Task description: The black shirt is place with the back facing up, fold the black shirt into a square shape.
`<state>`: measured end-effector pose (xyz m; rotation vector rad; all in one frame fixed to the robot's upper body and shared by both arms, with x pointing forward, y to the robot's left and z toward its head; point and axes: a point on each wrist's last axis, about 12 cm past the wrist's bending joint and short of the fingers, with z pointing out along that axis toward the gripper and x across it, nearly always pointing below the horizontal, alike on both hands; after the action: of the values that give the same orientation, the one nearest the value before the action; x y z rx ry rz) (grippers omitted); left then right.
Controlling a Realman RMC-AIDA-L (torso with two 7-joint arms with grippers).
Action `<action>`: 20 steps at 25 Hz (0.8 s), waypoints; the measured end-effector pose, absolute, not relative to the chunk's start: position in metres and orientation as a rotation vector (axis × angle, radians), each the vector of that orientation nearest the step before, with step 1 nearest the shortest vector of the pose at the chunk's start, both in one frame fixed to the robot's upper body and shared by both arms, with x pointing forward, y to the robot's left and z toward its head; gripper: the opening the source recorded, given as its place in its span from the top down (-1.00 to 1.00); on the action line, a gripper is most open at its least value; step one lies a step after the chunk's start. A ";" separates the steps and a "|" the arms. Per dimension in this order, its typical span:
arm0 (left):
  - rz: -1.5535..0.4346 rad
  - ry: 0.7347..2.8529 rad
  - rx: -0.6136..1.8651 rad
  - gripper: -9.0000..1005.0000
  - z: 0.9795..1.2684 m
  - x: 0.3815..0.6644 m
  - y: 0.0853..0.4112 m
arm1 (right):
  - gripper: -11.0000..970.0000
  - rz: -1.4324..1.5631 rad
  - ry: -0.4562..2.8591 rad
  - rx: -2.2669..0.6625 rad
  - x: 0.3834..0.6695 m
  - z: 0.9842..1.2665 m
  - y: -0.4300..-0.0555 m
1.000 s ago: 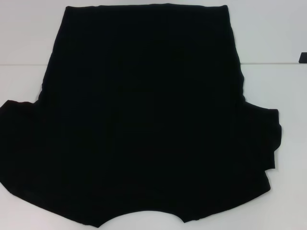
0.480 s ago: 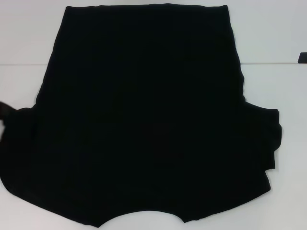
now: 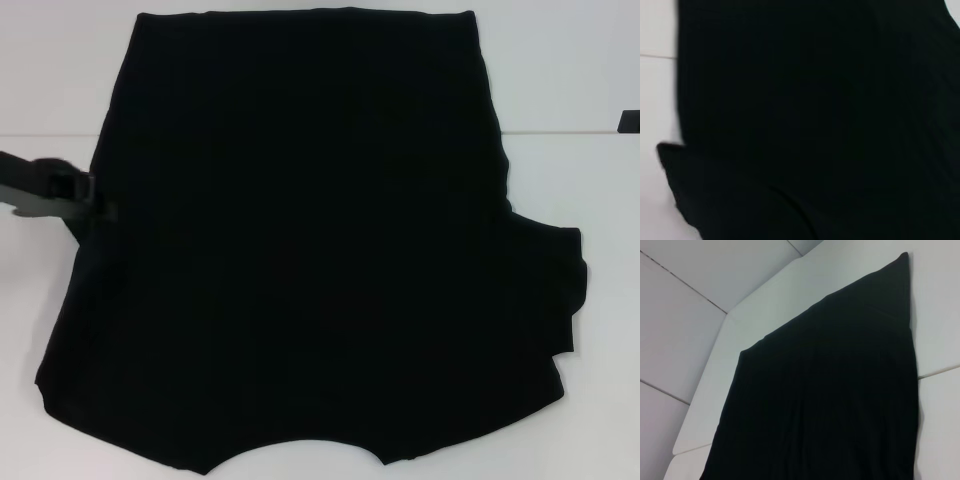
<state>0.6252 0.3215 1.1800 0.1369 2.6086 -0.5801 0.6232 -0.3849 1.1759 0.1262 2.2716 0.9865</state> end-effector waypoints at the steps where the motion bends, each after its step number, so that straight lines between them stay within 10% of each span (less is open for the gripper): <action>1: -0.570 2.618 0.173 0.93 1.179 0.626 0.316 | -0.82 0.987 2.271 0.126 0.623 1.176 -0.385; 14: -0.441 2.673 0.654 0.79 1.158 0.610 0.280 | -0.81 0.985 2.270 0.135 0.622 1.175 -0.387; 20: -0.504 2.569 0.444 0.65 1.169 0.598 0.317 | -0.81 0.981 2.285 0.129 0.620 1.173 -0.388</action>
<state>0.5983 0.3166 1.1690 0.4439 2.5690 -0.5041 0.6199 -0.3880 1.1734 0.1288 2.2848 0.9806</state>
